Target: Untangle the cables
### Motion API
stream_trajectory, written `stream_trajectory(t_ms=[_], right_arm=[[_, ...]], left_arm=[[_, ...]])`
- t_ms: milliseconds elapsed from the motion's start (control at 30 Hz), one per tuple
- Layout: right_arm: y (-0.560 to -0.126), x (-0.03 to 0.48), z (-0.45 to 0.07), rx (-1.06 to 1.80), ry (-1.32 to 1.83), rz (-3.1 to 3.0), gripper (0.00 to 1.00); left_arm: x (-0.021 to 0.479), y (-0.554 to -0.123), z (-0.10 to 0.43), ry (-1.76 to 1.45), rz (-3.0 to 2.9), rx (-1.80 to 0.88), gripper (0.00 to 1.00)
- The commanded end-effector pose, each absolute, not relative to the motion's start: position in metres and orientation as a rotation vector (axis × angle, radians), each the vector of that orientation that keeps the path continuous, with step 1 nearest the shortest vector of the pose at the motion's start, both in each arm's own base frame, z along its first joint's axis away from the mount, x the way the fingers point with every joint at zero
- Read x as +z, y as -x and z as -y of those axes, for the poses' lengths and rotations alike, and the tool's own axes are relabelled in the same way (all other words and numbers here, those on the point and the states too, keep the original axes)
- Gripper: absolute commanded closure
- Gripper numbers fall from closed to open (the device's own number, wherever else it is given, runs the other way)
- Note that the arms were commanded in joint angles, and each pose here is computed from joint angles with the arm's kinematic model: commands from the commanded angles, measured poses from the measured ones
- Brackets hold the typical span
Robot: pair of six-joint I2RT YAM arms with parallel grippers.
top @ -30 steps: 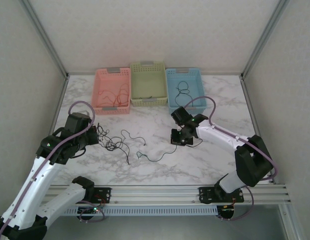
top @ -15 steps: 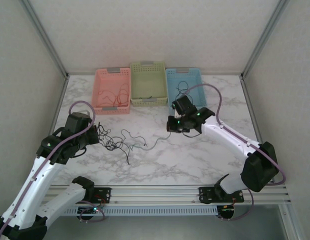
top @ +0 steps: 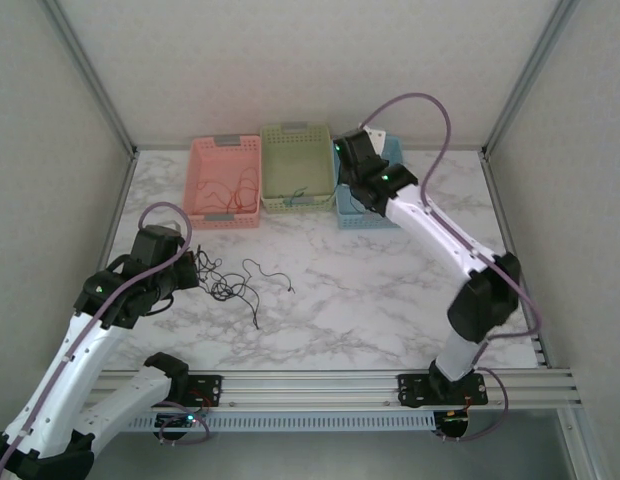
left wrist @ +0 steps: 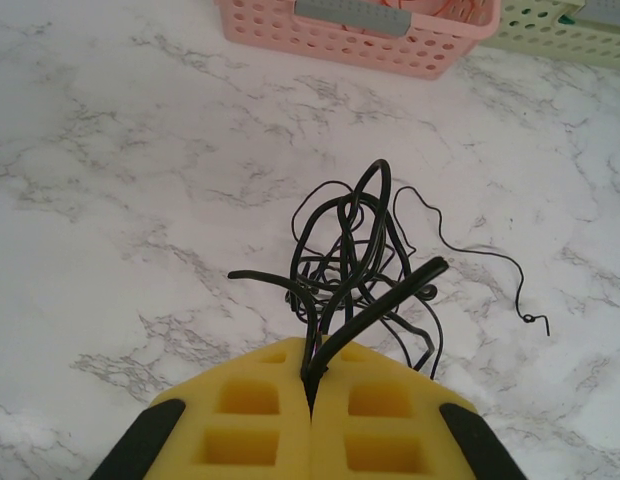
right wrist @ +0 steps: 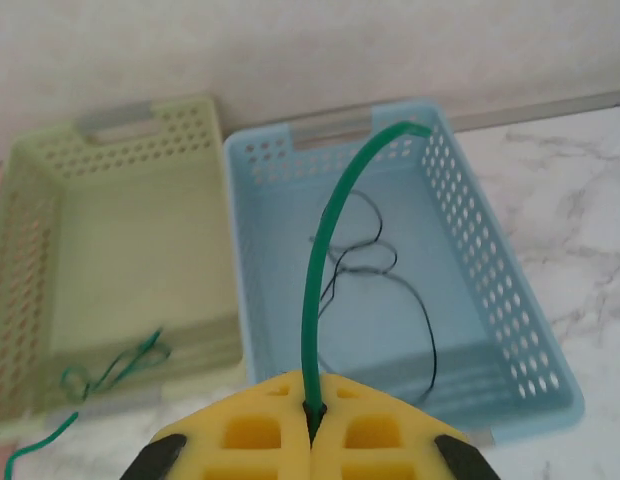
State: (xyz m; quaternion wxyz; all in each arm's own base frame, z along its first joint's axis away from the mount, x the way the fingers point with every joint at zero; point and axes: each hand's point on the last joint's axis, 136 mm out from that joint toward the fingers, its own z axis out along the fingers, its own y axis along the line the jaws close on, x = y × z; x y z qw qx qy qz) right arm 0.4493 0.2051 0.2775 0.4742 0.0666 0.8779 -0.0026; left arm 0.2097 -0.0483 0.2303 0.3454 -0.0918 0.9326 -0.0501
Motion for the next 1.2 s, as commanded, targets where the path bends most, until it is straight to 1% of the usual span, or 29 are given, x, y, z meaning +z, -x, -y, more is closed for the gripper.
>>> stream_trajectory(t_ms=[0,267,567,633,733,833,900,1000,1100,1167], right_arm=[[-0.486,0.284,-0.202,-0.085,-0.237,-2.053,1.0],[-0.538,0.254,-0.214,-0.142,-0.332,-2.016,1.0],[-0.576,0.232,-0.235,-0.082,-0.506,-2.011,1.0],[-0.581,0.227,-0.24,-0.054,-0.532,-2.009,0.91],[-0.586,0.219,-0.257,0.053,-0.525,-2.044,0.62],[-0.583,0.211,-0.287,0.211,-0.443,-2.124,0.53],[-0.575,0.208,-0.309,0.325,-0.358,-2.19,0.5],[-0.555,0.203,-0.334,0.463,-0.214,-2.285,0.5],[-0.539,0.205,-0.329,0.443,-0.142,-2.304,0.5],[-0.535,0.212,-0.313,0.41,-0.114,-2.277,0.47]], left_arm=[[0.232,-0.211,0.047,0.242,-2.406,-0.138,1.0],[0.231,-0.211,0.048,0.239,-2.408,-0.139,1.0],[0.23,-0.211,0.048,0.238,-2.409,-0.141,1.0],[0.23,-0.211,0.049,0.238,-2.409,-0.143,1.0],[0.23,-0.211,0.049,0.235,-2.409,-0.145,1.0],[0.231,-0.211,0.049,0.236,-2.408,-0.146,1.0],[0.23,-0.211,0.049,0.236,-2.409,-0.146,1.0],[0.231,-0.211,0.049,0.233,-2.408,-0.15,1.0],[0.23,-0.211,0.05,0.231,-2.41,-0.155,1.0],[0.23,-0.212,0.051,0.226,-2.411,-0.16,1.0]])
